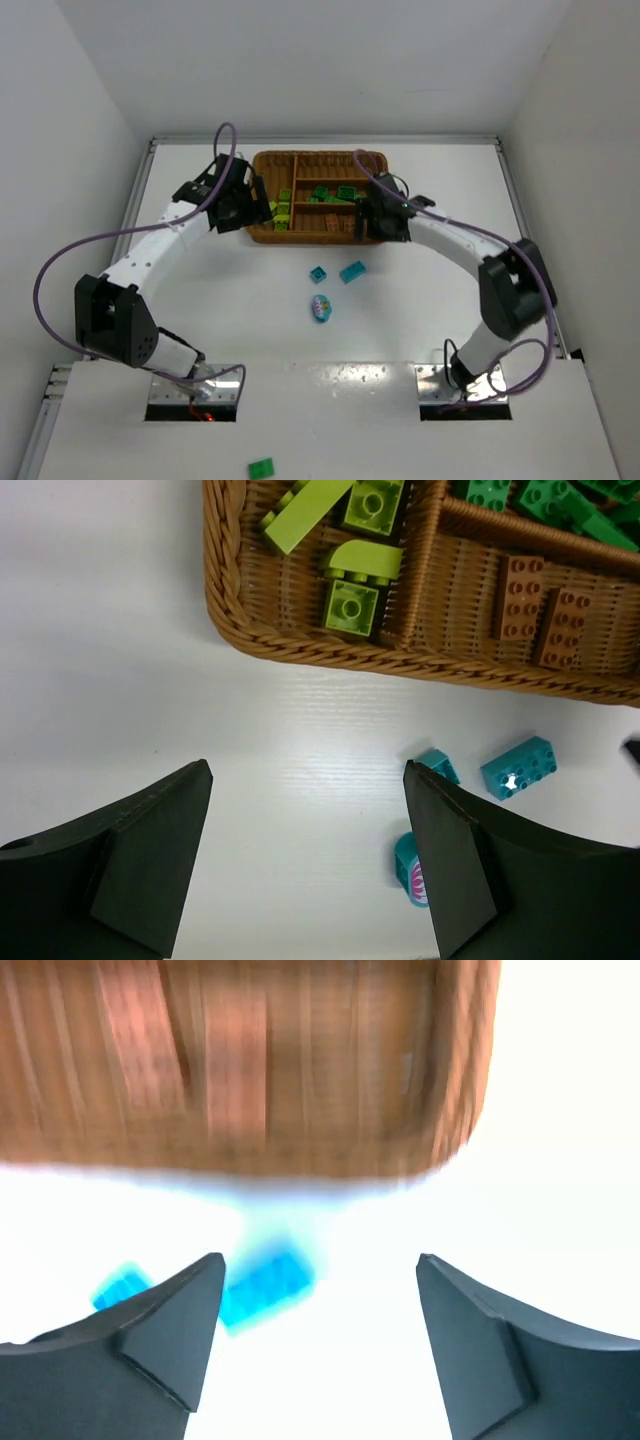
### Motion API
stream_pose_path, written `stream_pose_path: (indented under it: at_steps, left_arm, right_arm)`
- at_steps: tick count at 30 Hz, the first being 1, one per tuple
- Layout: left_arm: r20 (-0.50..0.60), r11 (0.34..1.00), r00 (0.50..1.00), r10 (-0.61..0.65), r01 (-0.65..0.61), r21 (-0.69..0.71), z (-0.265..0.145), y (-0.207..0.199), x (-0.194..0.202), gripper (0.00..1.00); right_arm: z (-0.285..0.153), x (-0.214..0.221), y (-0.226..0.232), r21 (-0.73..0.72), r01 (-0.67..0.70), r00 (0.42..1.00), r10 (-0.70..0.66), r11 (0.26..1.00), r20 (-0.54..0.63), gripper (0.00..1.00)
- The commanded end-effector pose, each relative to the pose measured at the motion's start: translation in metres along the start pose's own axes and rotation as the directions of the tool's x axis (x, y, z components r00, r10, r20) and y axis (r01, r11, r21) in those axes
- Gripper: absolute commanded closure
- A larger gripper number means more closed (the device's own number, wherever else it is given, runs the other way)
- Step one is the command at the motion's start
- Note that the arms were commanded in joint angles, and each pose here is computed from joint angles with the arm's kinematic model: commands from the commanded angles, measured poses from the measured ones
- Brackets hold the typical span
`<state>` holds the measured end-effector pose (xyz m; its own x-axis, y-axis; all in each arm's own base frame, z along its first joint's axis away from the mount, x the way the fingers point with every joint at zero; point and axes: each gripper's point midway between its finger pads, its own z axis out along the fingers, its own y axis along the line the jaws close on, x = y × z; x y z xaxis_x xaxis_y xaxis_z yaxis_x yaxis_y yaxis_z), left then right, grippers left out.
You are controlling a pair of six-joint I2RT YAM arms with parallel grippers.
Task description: Sort the legos into containers by color
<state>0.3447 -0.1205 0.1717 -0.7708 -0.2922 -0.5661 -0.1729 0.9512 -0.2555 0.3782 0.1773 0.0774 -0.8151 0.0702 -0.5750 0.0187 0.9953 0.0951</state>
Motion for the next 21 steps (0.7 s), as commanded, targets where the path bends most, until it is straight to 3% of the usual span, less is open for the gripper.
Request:
stream_pose_path:
  at_steps: [1,5,7,17,21]
  left_arm:
    - [0.035,1.0,0.999,0.009,-0.009,0.011,-0.007,0.001,-0.003,0.16]
    - [0.019,1.0,1.0,0.019,-0.019,0.018,-0.004,-0.003,0.006,0.16]
    - [0.016,0.999,0.999,0.028,-0.029,0.025,-0.005,-0.007,0.009,0.16]
    - [0.044,1.0,0.999,0.003,-0.004,0.017,-0.01,-0.008,0.005,0.16]
    - [0.044,1.0,0.999,0.003,-0.004,0.017,-0.01,-0.008,0.005,0.16]
  right_arm:
    - [-0.024,0.054,0.004,-0.053,-0.054,0.997,0.051,0.997,-0.05,0.21]
    - [-0.032,0.101,0.019,-0.081,-0.224,0.972,0.216,0.971,-0.096,0.15]
    - [-0.033,0.103,0.032,-0.111,-0.259,0.963,0.248,0.959,-0.108,0.13]
    - [0.004,0.115,0.061,-0.077,-0.25,0.954,0.232,0.965,-0.188,0.13]
    - [0.016,0.106,0.07,-0.071,-0.232,0.963,0.218,0.97,-0.16,0.17]
